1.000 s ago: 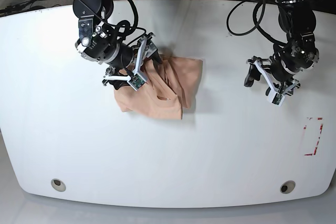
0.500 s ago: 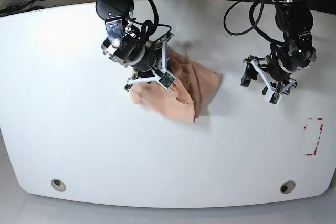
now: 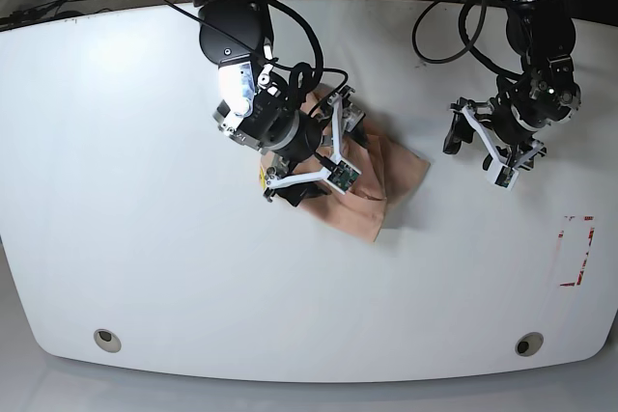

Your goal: Fold the T-shirt properly

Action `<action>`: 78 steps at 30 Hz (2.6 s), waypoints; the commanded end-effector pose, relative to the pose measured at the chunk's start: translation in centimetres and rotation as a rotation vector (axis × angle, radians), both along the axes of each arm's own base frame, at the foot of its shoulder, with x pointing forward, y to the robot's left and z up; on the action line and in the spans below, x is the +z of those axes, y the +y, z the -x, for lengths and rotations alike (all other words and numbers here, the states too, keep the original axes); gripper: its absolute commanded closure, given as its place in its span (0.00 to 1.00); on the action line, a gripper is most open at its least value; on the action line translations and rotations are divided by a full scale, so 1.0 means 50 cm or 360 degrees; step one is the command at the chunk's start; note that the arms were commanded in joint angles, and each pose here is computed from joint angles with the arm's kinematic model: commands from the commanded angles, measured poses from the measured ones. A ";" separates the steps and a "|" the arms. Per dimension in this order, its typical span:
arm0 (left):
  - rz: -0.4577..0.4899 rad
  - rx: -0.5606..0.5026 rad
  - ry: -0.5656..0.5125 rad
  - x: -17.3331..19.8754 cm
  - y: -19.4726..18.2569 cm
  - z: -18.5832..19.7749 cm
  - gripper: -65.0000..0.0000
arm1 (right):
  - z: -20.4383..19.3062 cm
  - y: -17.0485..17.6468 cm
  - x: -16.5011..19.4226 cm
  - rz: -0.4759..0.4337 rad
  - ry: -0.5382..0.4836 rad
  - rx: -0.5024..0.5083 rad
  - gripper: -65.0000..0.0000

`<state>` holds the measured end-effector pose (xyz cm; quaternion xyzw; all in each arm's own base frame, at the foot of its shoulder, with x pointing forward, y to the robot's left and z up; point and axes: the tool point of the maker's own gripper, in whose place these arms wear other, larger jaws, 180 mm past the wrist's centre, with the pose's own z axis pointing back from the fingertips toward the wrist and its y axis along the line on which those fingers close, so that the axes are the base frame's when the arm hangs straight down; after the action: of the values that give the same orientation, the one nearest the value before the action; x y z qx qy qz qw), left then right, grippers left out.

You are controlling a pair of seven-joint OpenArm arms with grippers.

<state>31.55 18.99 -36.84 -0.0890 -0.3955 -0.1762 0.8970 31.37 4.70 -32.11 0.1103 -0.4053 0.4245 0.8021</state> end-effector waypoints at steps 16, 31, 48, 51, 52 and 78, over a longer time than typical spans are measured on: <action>-0.0034 -0.0008 -0.0058 0.022 0.020 -0.007 0.32 | 0.060 0.102 -0.034 0.0033 0.0052 0.0300 0.39; -0.0025 -0.0011 0.0004 -0.002 0.018 0.023 0.32 | 0.020 0.038 -0.072 0.0067 0.0041 0.0144 0.44; -0.0027 -0.0012 -0.0001 0.000 0.017 0.023 0.32 | -0.007 0.023 -0.080 -0.0038 0.0001 -0.0016 0.84; -0.0027 -0.0012 -0.0001 0.000 0.017 0.023 0.32 | -0.007 0.032 -0.054 -0.0081 -0.0040 -0.0010 1.00; -0.0027 -0.0012 -0.0001 0.000 0.017 0.023 0.32 | -0.009 0.038 -0.038 -0.0103 -0.0065 -0.0009 1.00; -0.0038 -0.0032 0.0057 -0.020 0.012 0.065 0.32 | -0.143 0.196 0.051 -0.0650 0.0138 0.0091 0.83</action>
<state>26.95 19.69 -39.98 -0.0900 -0.3413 -0.1787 0.9184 37.46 13.39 -32.67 0.2773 -0.4121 0.3569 0.7911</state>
